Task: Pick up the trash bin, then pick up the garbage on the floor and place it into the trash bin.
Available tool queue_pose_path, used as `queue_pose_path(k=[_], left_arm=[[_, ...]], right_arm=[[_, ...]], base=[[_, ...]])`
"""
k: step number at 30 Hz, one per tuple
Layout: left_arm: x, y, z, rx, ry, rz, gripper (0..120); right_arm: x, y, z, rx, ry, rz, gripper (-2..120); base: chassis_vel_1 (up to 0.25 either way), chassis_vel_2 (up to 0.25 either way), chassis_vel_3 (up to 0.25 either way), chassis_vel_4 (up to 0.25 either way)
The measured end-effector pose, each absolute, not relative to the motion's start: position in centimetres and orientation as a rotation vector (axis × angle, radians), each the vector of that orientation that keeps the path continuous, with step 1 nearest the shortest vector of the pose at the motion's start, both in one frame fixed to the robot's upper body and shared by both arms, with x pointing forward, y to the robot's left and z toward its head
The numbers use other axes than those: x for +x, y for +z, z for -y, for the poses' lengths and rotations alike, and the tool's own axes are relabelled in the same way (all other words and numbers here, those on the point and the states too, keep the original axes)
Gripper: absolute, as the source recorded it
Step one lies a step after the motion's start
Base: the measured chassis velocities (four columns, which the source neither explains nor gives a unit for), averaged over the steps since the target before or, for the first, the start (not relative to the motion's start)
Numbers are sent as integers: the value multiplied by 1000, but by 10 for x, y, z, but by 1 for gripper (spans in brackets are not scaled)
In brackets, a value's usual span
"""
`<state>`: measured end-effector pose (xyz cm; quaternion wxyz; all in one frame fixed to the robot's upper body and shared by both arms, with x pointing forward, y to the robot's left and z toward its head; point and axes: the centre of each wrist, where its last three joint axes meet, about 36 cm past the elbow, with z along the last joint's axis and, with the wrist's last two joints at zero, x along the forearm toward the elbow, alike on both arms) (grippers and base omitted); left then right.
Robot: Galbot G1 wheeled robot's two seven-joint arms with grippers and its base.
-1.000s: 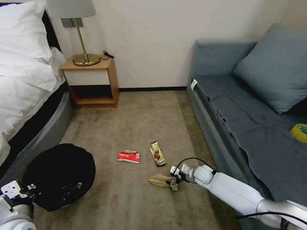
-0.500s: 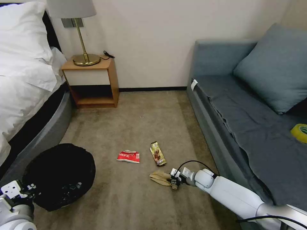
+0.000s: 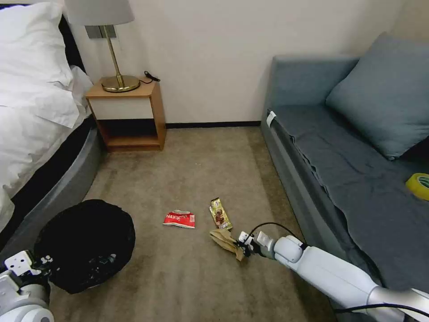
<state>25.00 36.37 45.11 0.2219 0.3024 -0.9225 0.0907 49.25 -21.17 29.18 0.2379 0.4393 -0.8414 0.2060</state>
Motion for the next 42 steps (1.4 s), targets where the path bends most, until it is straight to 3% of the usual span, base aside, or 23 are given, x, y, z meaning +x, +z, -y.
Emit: queue_pose_path(k=[6, 10, 15, 25, 31, 42], left_arm=[[254, 449, -354, 803, 242, 2550, 2], [256, 447, -345, 776, 238, 2553, 2], [257, 449, -336, 758, 232, 2560, 2], [256, 456, -325, 742, 227, 2579, 2], [255, 457, -322, 740, 226, 2580, 2], [256, 458, -321, 736, 229, 2585, 2]], right_arm=[[484, 372, 158, 1299, 384, 2477, 0], [452, 441, 91, 1397, 142, 2536, 0], [417, 468, 29, 1503, 18, 2472, 0], [383, 456, -50, 1578, 77, 2379, 0], [379, 437, -59, 1545, 172, 2380, 0], [379, 438, -51, 1540, 184, 2411, 38]], base=[[0, 0, 0, 0], [0, 0, 0, 0], [0, 0, 0, 0], [0, 0, 0, 0], [0, 0, 0, 0], [0, 0, 0, 0]])
